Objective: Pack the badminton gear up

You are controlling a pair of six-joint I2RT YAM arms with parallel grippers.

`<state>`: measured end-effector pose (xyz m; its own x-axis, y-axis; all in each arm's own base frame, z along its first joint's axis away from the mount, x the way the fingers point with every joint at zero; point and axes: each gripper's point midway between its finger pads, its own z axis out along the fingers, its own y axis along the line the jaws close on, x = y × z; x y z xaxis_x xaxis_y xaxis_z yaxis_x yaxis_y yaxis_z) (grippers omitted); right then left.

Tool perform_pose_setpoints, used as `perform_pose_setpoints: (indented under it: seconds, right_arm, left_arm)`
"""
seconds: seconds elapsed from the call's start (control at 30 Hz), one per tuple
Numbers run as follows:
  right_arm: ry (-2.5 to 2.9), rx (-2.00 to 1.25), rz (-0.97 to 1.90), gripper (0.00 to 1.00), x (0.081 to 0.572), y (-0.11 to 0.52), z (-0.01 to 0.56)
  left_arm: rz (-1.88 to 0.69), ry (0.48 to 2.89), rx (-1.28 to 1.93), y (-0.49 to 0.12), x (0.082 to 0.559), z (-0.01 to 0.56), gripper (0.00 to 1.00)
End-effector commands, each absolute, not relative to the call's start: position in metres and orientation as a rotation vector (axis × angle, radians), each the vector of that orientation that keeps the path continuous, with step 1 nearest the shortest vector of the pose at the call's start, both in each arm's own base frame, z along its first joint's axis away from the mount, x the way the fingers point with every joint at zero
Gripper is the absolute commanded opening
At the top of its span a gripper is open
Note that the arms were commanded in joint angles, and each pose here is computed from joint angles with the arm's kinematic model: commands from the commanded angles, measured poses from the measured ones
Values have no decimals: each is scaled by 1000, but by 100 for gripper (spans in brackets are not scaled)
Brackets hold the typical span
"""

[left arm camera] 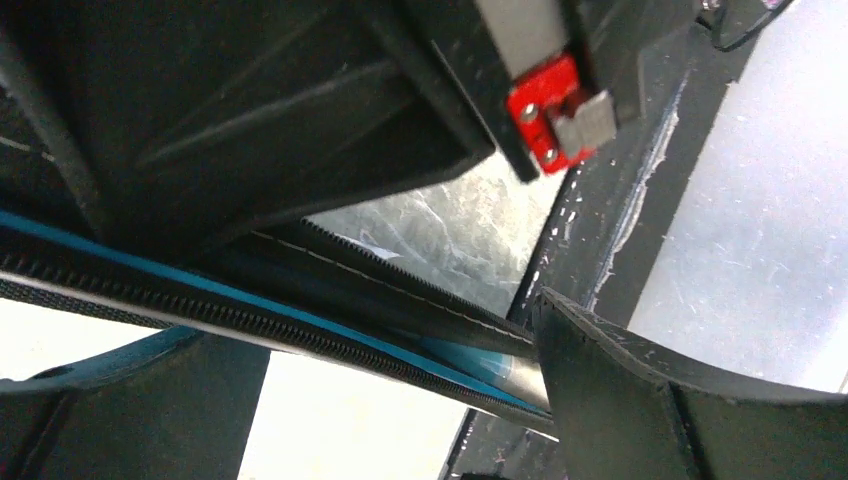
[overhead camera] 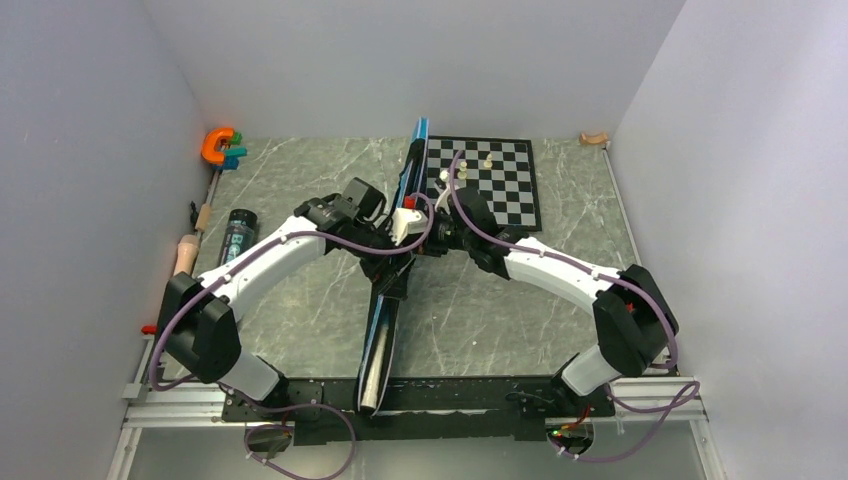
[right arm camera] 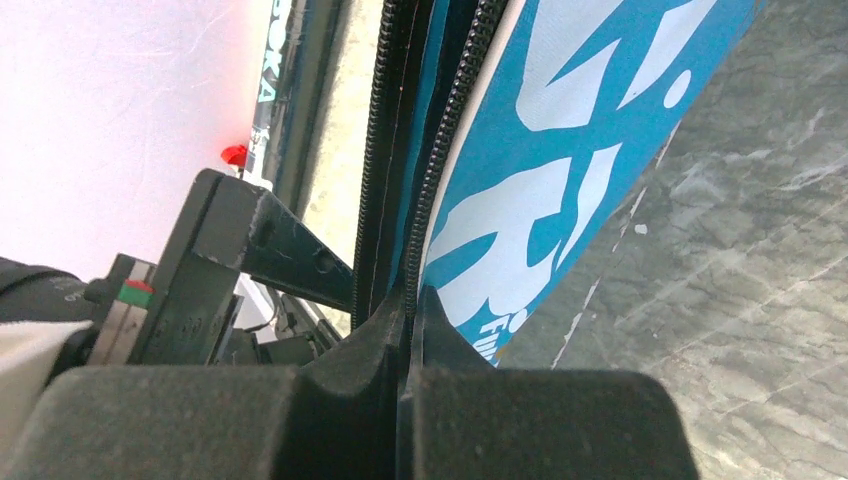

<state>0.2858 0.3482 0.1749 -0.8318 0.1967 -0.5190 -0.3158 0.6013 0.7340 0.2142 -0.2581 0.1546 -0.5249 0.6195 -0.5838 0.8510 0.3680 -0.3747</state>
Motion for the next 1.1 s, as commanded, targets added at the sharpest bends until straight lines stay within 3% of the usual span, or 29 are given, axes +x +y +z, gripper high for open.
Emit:
perform_pose_setpoints:
  seconds: [0.0, 0.23, 0.3, 0.4, 0.43, 0.57, 0.63, 0.87, 1.07]
  right_arm:
    - [2154, -129, 1266, 0, 292, 364, 215]
    - [2149, -112, 1276, 0, 292, 366, 218]
    - [2144, -112, 1284, 0, 292, 367, 220]
    - [2152, -102, 1269, 0, 291, 365, 218]
    - [2153, -100, 1264, 0, 291, 364, 218]
    - [2166, -101, 1233, 0, 293, 359, 218]
    - [2166, -114, 1235, 10, 295, 358, 222]
    - [2161, -66, 1153, 50, 315, 314, 241]
    - [2079, 26, 1039, 65, 339, 250, 265]
  left_arm:
    - [-801, 2264, 1249, -263, 229, 155, 99]
    - [-604, 2297, 1214, -257, 239, 142, 99]
    - [-557, 2299, 1209, -255, 242, 139, 91]
    - [-495, 2294, 1195, -252, 247, 140, 71]
    - [-477, 2291, 1187, -251, 249, 141, 55]
    - [-410, 2283, 1151, -243, 256, 146, 12]
    - [-366, 2284, 1137, -238, 258, 148, 0]
    - [-243, 2249, 1062, -212, 273, 165, 0]
    - [-227, 2258, 1057, -194, 278, 169, 0]
